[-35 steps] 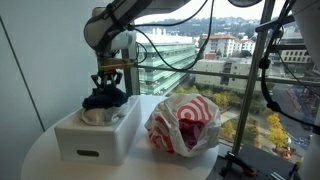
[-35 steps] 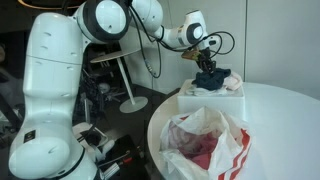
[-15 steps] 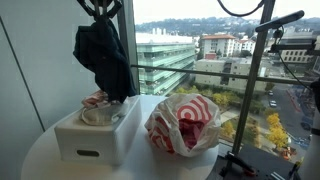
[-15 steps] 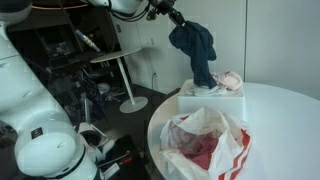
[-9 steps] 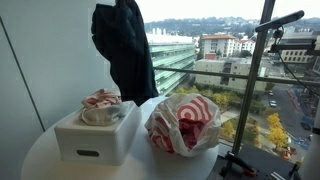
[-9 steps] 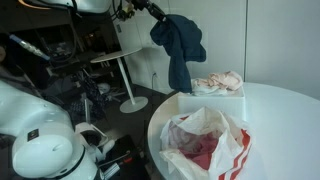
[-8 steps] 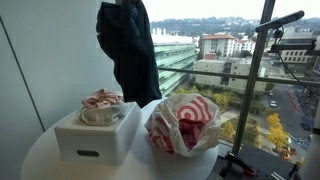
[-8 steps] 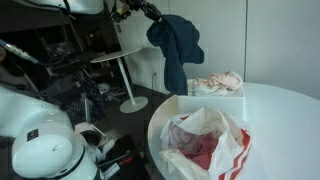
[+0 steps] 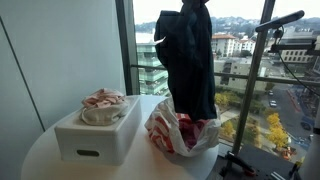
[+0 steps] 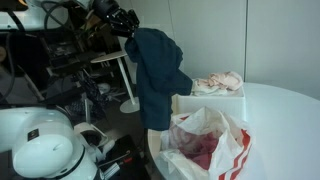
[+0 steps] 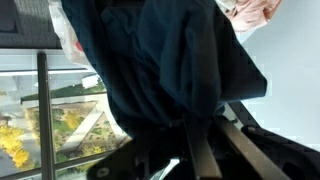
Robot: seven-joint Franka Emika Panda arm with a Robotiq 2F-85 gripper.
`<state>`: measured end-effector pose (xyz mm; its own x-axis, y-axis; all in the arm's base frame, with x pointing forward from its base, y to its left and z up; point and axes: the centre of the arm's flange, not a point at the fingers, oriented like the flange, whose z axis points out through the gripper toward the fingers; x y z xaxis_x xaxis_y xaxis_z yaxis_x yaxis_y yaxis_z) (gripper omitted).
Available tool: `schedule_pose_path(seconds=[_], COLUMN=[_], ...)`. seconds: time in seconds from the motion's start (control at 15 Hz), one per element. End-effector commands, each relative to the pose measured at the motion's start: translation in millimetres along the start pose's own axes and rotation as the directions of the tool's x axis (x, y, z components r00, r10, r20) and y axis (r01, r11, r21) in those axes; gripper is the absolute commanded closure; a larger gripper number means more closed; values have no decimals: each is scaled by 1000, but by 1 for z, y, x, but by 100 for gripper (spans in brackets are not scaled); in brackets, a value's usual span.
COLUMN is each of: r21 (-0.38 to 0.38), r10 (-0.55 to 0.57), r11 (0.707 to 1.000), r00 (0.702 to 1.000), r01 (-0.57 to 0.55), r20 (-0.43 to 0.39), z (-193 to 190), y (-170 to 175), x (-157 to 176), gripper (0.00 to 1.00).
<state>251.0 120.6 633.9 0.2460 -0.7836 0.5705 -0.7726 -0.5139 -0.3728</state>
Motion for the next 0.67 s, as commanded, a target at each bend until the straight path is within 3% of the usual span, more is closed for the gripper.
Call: schedule_pose_path(seconds=[0.0, 0.27, 0.6], r21=[-22, -71, -61], r10=[57, 3, 0], r11=[998, 997, 998], r00=[997, 996, 1000], r01=[-56, 3, -1], r20=[50, 92, -17], z=[30, 93, 84], y=[79, 96, 102], x=[19, 36, 61], gripper=[97, 97, 97])
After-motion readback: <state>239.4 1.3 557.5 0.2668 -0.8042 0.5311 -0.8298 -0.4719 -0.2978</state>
